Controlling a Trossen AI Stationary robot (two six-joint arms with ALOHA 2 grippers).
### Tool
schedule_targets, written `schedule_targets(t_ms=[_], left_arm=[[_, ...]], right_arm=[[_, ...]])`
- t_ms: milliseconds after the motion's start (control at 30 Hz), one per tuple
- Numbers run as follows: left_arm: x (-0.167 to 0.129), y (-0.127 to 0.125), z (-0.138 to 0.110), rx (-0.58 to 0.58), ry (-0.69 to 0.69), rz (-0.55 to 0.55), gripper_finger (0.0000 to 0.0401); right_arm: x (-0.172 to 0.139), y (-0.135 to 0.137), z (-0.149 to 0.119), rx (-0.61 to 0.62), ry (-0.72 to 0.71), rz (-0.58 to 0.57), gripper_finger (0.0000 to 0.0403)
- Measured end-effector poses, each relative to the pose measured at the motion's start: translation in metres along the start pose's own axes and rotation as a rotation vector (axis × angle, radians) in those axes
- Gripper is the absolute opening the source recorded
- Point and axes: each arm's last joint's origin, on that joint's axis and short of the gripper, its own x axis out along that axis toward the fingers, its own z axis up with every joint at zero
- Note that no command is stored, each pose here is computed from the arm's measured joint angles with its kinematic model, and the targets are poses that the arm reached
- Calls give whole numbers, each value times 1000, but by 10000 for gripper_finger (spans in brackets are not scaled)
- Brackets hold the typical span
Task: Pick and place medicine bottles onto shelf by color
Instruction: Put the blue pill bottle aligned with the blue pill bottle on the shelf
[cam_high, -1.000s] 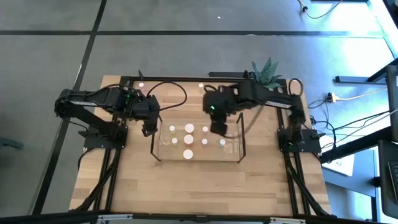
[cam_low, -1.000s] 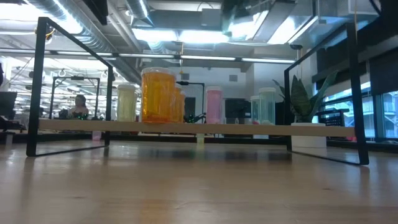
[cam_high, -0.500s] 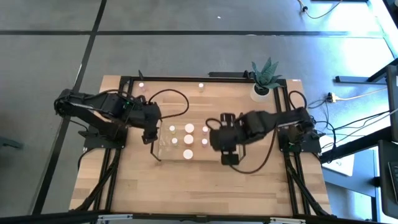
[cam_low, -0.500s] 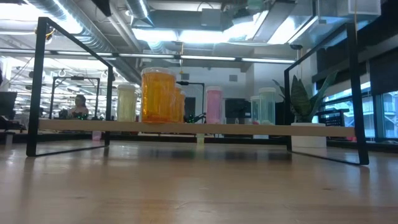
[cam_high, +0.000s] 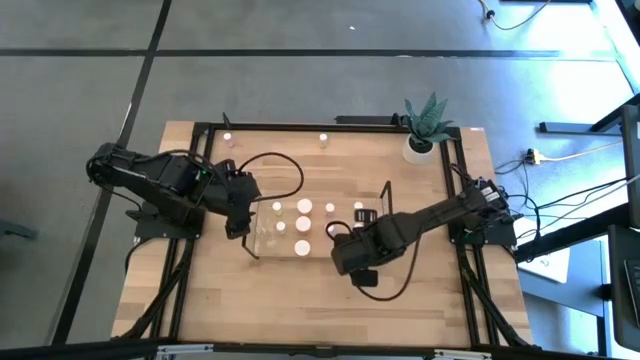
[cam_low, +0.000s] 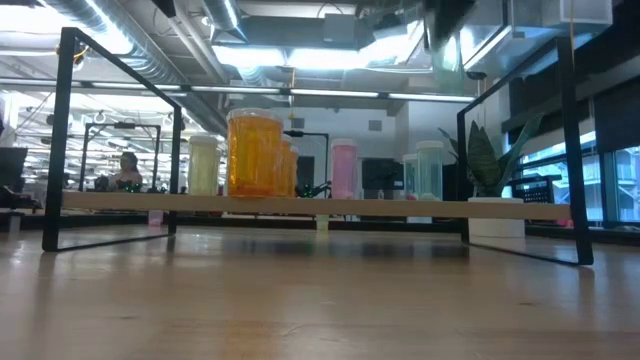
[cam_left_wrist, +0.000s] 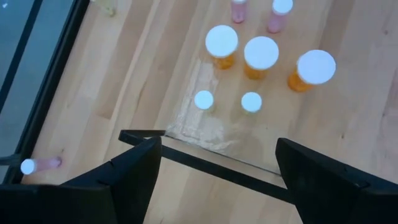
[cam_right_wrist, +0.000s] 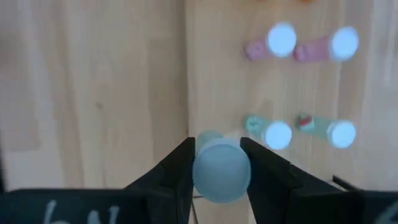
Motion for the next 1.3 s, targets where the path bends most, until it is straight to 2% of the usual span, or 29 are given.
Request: schedule_targets(t_ms=[267,367,467,667,833,1033,1300], left_arm=[[0,0,0,-3,0,1,309],[0,0,0,-3,0,1,309],[0,0,0,-4,-1,1,309],[0,-1,2,-14,-17,-10,309],[0,-2,4,-21,-33,-20,309],[0,-2,5,-27,-41,-23,309],[3,4,8,-47,-39,-8,309]], right_arm=[[28,4,5,-2,-44,53,121],[31,2,-3,-12,15,28,121],[20,-6,-7,12,14,19,121],[-19,-23,-19,6,-112,-50,121],[-39,-39,-40,33,-183,-106,121],[-28,-51,-58,156,-350,-14,121],[-7,-46,-58,90,-309,159,121]])
